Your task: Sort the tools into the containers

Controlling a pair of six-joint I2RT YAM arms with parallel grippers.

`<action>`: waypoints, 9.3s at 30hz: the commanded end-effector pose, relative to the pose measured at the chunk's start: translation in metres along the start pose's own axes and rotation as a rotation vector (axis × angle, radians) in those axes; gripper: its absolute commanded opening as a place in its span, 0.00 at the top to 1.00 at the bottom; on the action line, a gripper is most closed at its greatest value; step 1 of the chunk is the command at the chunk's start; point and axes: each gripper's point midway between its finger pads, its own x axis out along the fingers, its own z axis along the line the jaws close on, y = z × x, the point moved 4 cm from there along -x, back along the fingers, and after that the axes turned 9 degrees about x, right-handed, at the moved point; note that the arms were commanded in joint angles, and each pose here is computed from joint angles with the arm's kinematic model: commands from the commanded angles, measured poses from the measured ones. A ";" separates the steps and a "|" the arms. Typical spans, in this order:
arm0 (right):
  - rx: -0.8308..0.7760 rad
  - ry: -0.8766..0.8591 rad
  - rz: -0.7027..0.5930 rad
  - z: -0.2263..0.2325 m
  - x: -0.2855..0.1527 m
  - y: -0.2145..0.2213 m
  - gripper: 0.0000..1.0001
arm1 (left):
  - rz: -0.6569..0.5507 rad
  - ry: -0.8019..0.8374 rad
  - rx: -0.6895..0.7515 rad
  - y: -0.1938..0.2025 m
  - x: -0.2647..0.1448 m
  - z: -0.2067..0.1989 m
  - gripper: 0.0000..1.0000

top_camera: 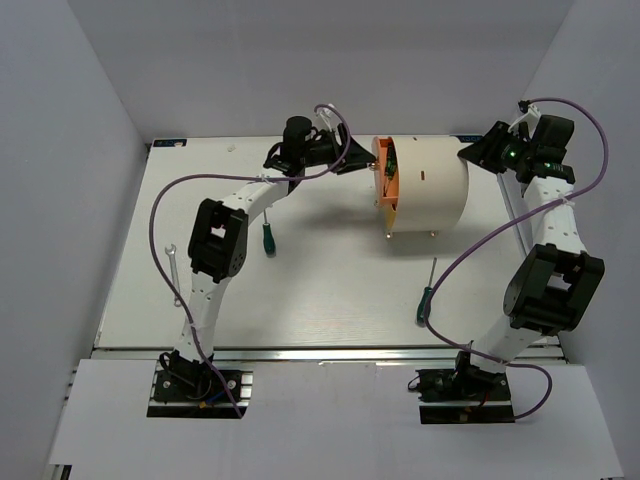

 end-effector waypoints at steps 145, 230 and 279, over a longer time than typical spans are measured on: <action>-0.541 -0.107 0.559 0.038 -0.121 0.239 0.68 | -0.273 -1.424 -0.122 0.051 -0.416 0.012 0.04; -0.650 -0.904 0.395 0.339 0.006 0.171 1.00 | -0.351 -1.093 -0.174 0.095 -0.391 -0.016 0.08; -1.153 -1.081 0.129 0.236 -0.024 0.139 0.43 | 0.164 -1.257 -0.007 0.115 -0.274 0.066 0.19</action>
